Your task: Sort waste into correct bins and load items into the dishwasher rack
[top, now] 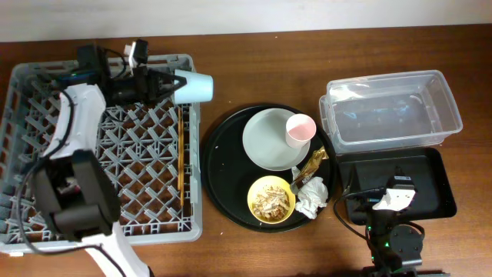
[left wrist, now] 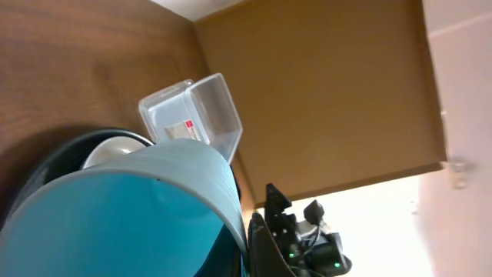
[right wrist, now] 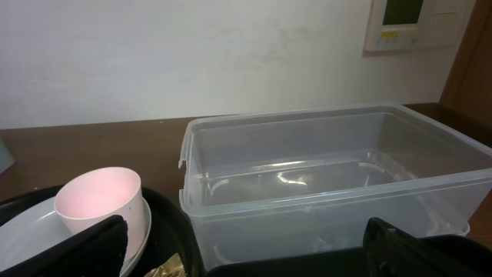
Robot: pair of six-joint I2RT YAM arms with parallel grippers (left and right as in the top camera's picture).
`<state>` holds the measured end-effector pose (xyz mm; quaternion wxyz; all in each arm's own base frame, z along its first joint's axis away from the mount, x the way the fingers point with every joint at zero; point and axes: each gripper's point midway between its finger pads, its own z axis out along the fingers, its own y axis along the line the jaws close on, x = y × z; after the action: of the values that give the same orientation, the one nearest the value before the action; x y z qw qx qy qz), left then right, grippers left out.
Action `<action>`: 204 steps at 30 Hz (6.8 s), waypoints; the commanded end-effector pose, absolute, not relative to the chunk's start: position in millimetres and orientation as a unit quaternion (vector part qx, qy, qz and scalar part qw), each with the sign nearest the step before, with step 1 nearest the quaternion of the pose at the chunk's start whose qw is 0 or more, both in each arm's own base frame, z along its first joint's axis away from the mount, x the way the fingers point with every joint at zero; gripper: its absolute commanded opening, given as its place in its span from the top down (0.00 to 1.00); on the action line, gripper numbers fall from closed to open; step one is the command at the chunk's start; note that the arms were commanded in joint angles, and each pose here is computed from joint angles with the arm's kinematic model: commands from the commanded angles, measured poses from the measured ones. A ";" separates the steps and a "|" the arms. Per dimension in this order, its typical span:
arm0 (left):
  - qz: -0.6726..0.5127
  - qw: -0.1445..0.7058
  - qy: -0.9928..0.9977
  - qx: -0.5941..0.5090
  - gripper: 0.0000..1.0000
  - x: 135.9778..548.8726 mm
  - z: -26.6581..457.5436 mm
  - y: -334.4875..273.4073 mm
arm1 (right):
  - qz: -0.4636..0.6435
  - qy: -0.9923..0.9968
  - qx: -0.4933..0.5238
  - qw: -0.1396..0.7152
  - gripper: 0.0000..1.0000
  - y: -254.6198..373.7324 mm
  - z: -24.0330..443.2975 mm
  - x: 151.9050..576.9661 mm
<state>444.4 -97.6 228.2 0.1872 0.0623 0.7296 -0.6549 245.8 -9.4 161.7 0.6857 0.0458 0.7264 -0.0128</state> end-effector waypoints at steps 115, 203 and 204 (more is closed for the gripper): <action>-0.076 0.276 0.954 0.090 0.01 347.3 299.0 -112.6 | 0.077 0.913 -0.020 0.400 0.02 38.0 328.5 293.8; -0.633 0.316 0.614 0.350 0.11 296.0 382.2 -187.7 | 0.515 0.721 -0.406 0.225 0.96 266.3 439.9 241.0; -0.635 0.313 0.615 0.347 0.11 295.7 382.3 -187.9 | 0.515 0.719 -0.409 0.226 0.96 267.9 440.3 240.3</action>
<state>295.5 -187.4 383.3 0.3108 0.3429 0.6190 -0.6346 252.8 260.6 432.4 0.2256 -0.3888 0.7403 0.4999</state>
